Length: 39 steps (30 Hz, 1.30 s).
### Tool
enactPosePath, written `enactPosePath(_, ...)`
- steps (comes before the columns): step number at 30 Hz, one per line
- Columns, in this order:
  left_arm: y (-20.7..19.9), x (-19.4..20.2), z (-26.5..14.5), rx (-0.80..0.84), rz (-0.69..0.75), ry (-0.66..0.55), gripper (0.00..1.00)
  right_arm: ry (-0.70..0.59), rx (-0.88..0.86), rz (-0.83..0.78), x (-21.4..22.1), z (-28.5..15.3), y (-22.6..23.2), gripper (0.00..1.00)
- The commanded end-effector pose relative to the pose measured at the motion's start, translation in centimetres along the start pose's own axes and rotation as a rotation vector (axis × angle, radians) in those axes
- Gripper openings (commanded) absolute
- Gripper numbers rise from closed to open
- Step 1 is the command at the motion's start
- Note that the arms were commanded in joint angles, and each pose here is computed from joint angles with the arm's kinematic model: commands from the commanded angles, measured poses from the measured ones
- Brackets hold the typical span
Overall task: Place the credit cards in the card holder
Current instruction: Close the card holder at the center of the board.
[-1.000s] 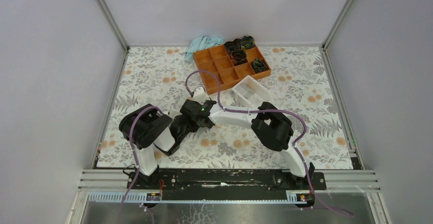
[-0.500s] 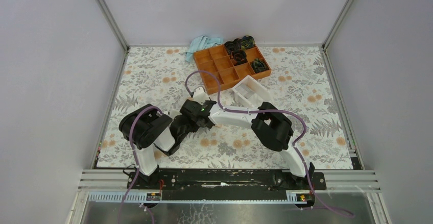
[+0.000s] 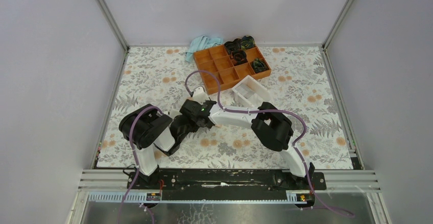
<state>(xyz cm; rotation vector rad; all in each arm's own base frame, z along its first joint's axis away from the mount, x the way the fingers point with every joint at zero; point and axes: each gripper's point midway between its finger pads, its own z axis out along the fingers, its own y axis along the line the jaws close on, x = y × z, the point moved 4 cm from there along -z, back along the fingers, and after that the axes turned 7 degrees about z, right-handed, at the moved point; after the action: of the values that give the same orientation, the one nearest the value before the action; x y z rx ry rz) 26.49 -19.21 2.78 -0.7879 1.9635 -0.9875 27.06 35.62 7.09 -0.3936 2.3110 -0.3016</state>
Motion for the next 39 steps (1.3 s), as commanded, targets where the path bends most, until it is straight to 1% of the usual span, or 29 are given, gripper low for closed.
enactPosePath(1, 0.1, 0.2, 0.0, 0.006, 0.029, 0.001, 0.00, -0.018, 0.019, 0.014, 0.0, 0.1, -0.3, 0.00)
enactPosePath(17, 0.2, 0.3, 0.0, 0.005, 0.027, 0.004, 0.00, -0.021, 0.025, 0.025, 0.2, 0.2, -0.7, 0.00)
enactPosePath(25, 0.3, 0.2, 0.0, 0.003, 0.029, 0.002, 0.00, -0.049, 0.023, 0.030, -0.6, 0.2, -0.5, 0.00)
enactPosePath(39, 0.2, 0.3, 0.2, 0.003, 0.033, 0.005, 0.00, -0.067, 0.042, 0.040, -1.2, -0.1, -1.3, 0.00)
